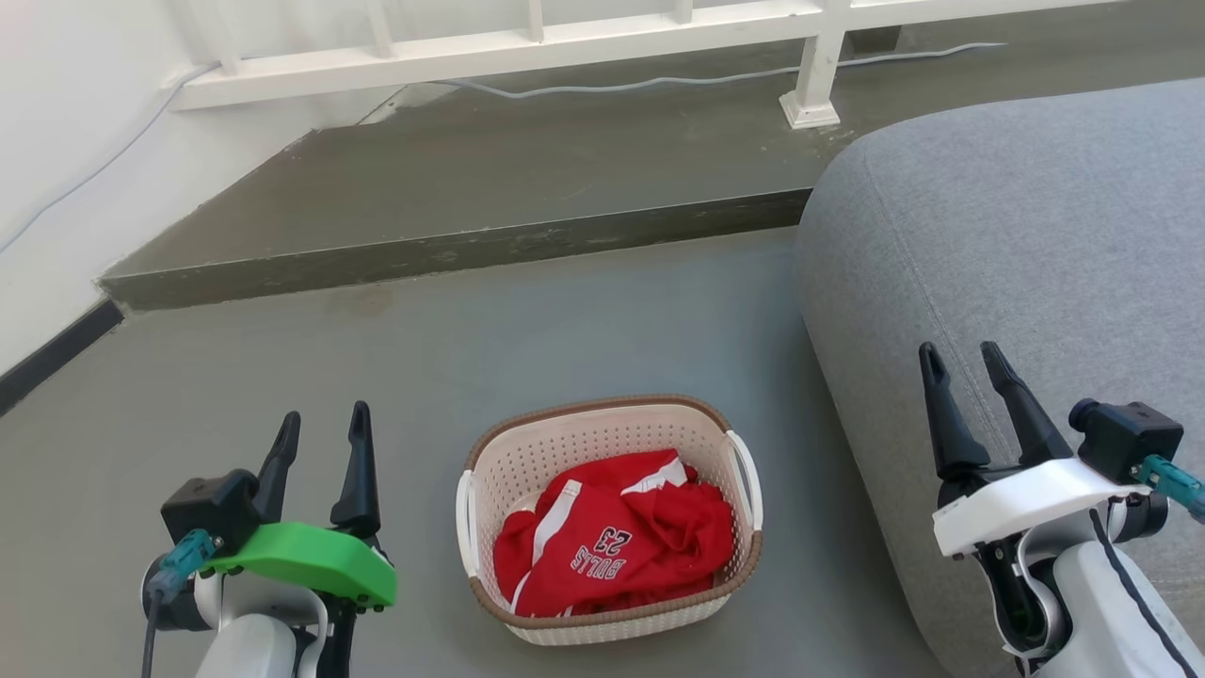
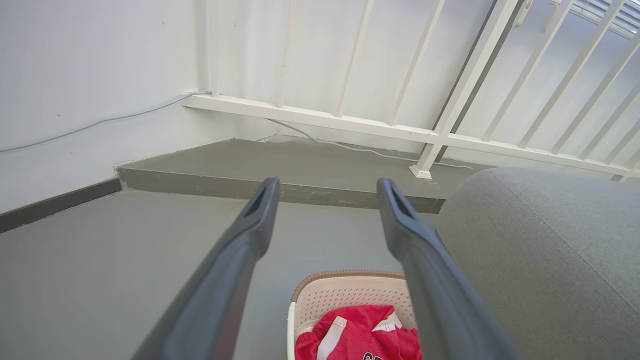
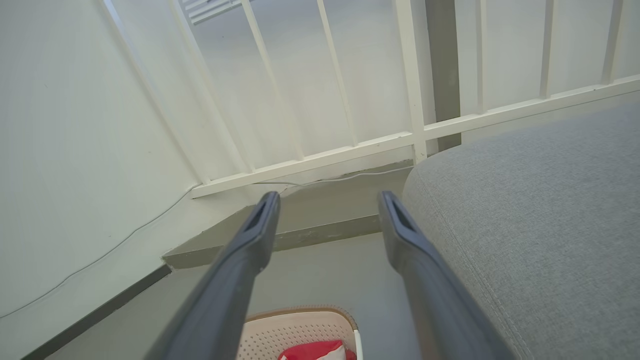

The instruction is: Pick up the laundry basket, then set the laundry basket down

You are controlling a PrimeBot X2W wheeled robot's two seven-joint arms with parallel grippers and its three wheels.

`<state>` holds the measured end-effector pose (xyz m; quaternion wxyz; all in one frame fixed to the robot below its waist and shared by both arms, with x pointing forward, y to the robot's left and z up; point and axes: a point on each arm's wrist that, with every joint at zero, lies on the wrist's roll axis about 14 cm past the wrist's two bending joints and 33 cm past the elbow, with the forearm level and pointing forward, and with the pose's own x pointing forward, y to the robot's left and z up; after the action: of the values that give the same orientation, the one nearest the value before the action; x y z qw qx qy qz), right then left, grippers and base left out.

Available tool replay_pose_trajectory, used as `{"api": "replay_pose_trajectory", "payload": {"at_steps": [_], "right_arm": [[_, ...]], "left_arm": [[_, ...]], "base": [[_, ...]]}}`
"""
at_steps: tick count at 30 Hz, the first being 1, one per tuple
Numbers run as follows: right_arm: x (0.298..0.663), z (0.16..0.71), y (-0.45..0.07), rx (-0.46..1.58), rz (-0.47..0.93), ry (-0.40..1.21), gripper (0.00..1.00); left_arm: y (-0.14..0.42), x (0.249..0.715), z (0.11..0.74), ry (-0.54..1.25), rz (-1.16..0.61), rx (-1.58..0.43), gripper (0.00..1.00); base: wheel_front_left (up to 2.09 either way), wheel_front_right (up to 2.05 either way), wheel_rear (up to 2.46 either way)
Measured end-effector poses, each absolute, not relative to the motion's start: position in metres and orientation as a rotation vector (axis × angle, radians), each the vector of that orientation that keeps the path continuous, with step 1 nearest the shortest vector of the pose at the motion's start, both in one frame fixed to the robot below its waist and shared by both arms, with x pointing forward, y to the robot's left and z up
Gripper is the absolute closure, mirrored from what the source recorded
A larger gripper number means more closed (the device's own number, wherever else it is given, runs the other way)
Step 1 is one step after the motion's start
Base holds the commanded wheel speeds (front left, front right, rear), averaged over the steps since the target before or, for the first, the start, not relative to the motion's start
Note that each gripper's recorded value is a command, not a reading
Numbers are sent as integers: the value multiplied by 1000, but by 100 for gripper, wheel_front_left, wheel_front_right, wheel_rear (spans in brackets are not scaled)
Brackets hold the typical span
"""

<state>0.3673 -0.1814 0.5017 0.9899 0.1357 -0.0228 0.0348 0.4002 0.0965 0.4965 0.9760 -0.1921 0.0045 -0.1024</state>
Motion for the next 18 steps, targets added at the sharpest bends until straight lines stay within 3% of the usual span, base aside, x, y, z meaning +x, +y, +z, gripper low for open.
{"api": "replay_pose_trajectory", "payload": {"at_steps": [18], "right_arm": [[362,496,-180,255,64,-34,0]], "left_arm": [[99,398,495,5,-210,-368,0]], "base": [[0,0,0]]}}
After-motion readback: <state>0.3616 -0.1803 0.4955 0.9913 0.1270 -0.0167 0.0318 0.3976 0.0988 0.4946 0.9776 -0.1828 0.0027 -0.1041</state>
